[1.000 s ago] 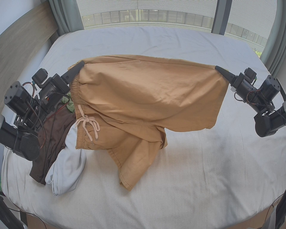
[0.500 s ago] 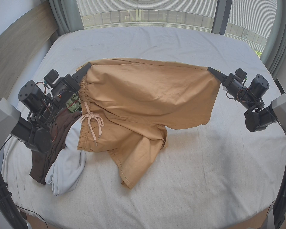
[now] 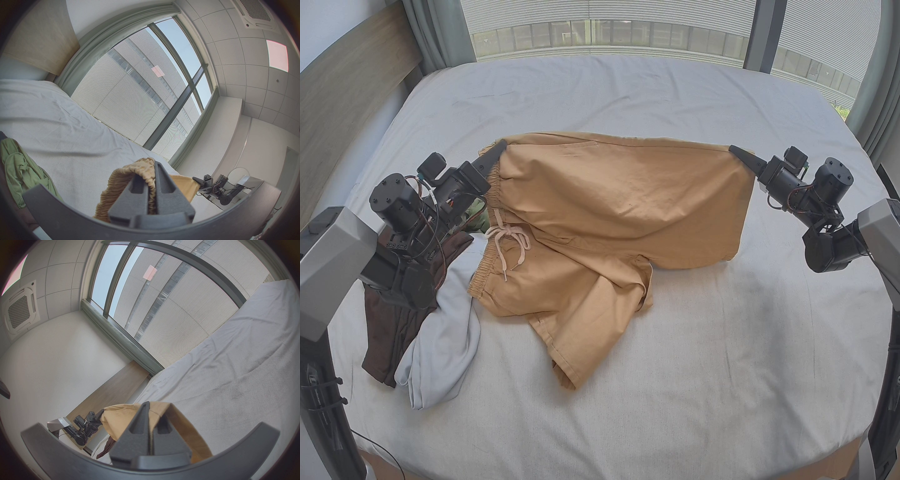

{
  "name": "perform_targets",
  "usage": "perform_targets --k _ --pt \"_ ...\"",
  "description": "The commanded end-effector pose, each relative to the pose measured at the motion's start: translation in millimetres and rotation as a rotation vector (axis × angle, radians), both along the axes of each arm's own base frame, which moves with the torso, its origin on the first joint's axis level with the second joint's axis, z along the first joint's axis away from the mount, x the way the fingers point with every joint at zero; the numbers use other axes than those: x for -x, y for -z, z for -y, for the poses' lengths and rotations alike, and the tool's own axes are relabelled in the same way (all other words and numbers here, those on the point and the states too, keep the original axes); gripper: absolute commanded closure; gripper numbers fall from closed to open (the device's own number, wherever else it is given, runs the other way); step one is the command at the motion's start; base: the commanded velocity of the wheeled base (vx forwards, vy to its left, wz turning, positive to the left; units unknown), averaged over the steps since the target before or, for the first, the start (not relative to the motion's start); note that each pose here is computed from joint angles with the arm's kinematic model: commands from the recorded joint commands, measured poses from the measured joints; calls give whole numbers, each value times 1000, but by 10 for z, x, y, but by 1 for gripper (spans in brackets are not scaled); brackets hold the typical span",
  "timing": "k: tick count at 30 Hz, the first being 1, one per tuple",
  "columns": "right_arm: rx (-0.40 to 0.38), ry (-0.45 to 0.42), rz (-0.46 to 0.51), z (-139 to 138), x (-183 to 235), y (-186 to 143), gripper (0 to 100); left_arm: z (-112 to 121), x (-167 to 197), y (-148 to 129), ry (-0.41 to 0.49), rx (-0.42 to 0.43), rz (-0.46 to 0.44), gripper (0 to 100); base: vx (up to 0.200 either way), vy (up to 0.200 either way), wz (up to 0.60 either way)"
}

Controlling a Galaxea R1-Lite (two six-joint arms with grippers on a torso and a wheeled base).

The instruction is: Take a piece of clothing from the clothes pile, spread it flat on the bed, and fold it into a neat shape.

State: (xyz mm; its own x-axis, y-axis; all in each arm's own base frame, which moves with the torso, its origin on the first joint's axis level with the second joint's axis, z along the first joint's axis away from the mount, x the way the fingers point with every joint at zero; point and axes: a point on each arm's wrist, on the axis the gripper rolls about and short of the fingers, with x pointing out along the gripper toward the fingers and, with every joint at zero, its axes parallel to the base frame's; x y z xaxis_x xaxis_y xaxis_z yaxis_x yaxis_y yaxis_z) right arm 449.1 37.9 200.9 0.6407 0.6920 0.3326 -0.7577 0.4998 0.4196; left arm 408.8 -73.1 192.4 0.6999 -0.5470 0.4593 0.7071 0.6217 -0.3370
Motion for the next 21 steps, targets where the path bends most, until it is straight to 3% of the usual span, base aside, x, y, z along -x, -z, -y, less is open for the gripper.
perform_targets --k 1,14,15,18,19,21 --pt "0 0 -10 -10 -113 73 100 7 -185 172 -9 0 -21 100 0 0 0" --pt "-1 3 6 -5 -305 174 100 -4 -356 254 -24 12 -17 100 0 0 0" --pt "-1 3 6 -5 -305 174 100 -17 -364 243 -25 15 -17 0 0 0 0" --pt "-3 7 17 10 -313 142 100 -35 -380 221 -15 29 -29 0 0 0 0" --pt "-4 11 23 24 -326 136 0 -35 -380 212 -10 38 -36 0 0 0 0" --pt "-9 30 21 55 -348 163 0 -30 -375 197 -2 53 -48 0 0 0 0"
